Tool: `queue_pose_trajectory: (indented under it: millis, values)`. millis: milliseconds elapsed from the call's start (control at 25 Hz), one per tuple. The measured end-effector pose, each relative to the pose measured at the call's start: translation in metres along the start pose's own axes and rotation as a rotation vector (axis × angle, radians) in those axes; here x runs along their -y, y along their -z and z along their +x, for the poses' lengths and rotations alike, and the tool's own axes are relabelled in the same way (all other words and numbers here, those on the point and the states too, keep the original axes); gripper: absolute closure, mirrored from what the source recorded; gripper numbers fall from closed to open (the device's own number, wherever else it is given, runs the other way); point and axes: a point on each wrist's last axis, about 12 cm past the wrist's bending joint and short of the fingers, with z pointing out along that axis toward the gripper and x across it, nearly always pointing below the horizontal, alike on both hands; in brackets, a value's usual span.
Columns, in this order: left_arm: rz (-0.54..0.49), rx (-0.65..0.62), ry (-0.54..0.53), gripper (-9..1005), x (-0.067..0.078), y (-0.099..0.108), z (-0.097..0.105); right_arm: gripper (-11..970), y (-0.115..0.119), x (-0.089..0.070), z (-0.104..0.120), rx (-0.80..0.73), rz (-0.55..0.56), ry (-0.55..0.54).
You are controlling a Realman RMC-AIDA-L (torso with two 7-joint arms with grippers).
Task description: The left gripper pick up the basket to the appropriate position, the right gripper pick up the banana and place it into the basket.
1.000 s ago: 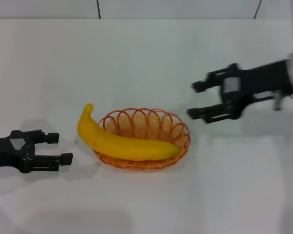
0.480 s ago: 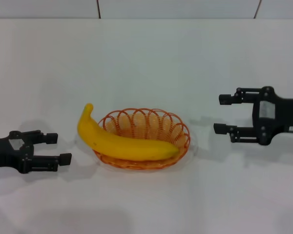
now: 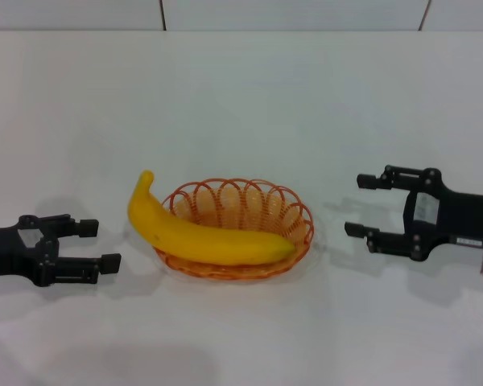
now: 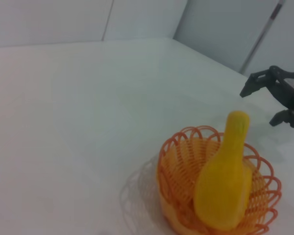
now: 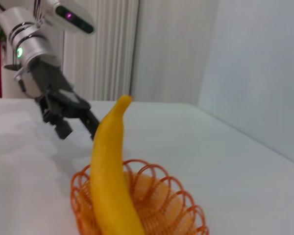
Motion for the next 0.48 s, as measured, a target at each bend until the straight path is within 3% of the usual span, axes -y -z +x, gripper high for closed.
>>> queue_pose_trajectory:
  millis: [200, 480]
  values:
    - [0.01, 0.0, -0.08, 88, 0.002, 0.001, 0.003, 260, -0.002, -0.003, 0.002, -0.02, -0.035, 0.004]
    - [-0.011, 0.037, -0.272, 88, 0.009, -0.003, 0.014, 227, -0.002, -0.004, 0.003, -0.007, -0.026, -0.034]
